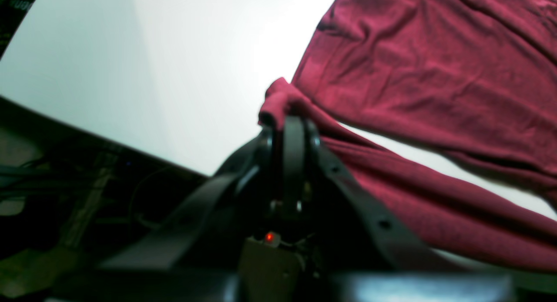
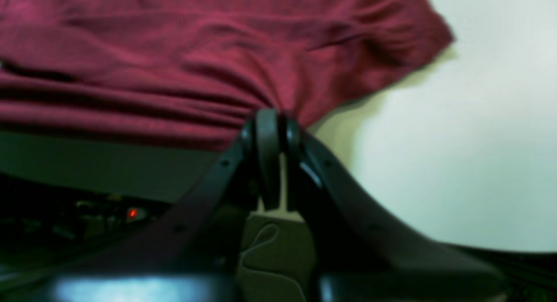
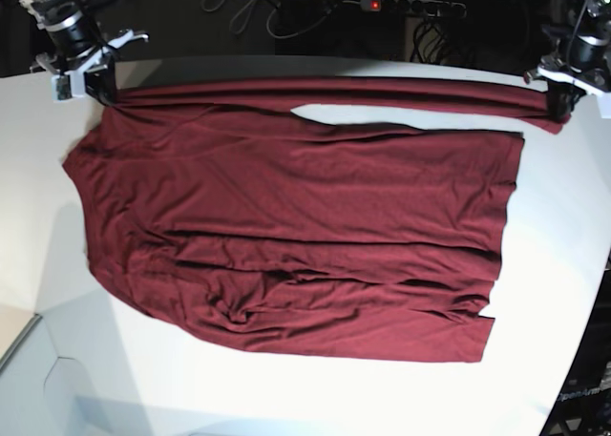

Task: Layout the t-shirt on the table in an organized manner, then fold the t-shirt properly
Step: 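Lift the held shirt edge with both grippers, folding a strip over, then lower the folded strip with both grippers onto the shirt body, then open both grippers and release the folded shirt edge, then regrasp the shirt corner with the right gripper and pull it outward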

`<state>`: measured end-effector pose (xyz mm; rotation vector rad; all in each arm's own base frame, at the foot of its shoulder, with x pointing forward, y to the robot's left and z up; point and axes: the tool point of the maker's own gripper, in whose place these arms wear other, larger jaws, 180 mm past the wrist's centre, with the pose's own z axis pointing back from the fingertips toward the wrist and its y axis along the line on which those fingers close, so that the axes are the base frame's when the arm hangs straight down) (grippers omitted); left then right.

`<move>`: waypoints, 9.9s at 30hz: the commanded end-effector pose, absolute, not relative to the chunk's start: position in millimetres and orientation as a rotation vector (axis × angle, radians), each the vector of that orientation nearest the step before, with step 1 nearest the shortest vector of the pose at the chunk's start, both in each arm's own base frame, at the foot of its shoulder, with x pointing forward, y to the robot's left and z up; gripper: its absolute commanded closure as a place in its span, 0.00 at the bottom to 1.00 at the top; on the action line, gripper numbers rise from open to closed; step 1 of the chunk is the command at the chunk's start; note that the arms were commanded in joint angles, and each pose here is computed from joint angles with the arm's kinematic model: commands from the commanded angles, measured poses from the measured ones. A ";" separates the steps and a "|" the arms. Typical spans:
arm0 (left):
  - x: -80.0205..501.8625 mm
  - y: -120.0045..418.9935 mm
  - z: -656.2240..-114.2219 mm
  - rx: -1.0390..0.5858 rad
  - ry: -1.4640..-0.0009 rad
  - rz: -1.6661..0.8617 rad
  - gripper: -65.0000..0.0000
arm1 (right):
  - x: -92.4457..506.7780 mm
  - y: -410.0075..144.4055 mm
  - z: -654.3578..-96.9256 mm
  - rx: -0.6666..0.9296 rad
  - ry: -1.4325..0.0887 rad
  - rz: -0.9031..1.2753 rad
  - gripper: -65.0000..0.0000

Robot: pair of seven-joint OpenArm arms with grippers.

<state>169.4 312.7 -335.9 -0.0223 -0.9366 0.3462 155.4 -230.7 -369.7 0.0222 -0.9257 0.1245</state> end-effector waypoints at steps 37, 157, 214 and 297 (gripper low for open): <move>241.5 326.7 -354.7 -0.078 -1.013 0.421 1.00 | 270.2 -222.1 -352.5 0.061 -1.062 0.144 1.00; 249.3 306.0 -428.6 -0.232 -0.713 0.555 0.74 | 291.7 -202.9 -358.3 0.104 -1.030 0.175 0.45; 252.1 307.6 -423.6 -0.235 -0.730 0.556 1.00 | 233.4 -69.7 -415.9 0.400 -0.838 0.287 0.47; 317.9 325.4 -320.0 -0.207 -0.998 0.474 1.00 | 250.1 -77.1 -318.9 0.402 -1.157 0.426 1.00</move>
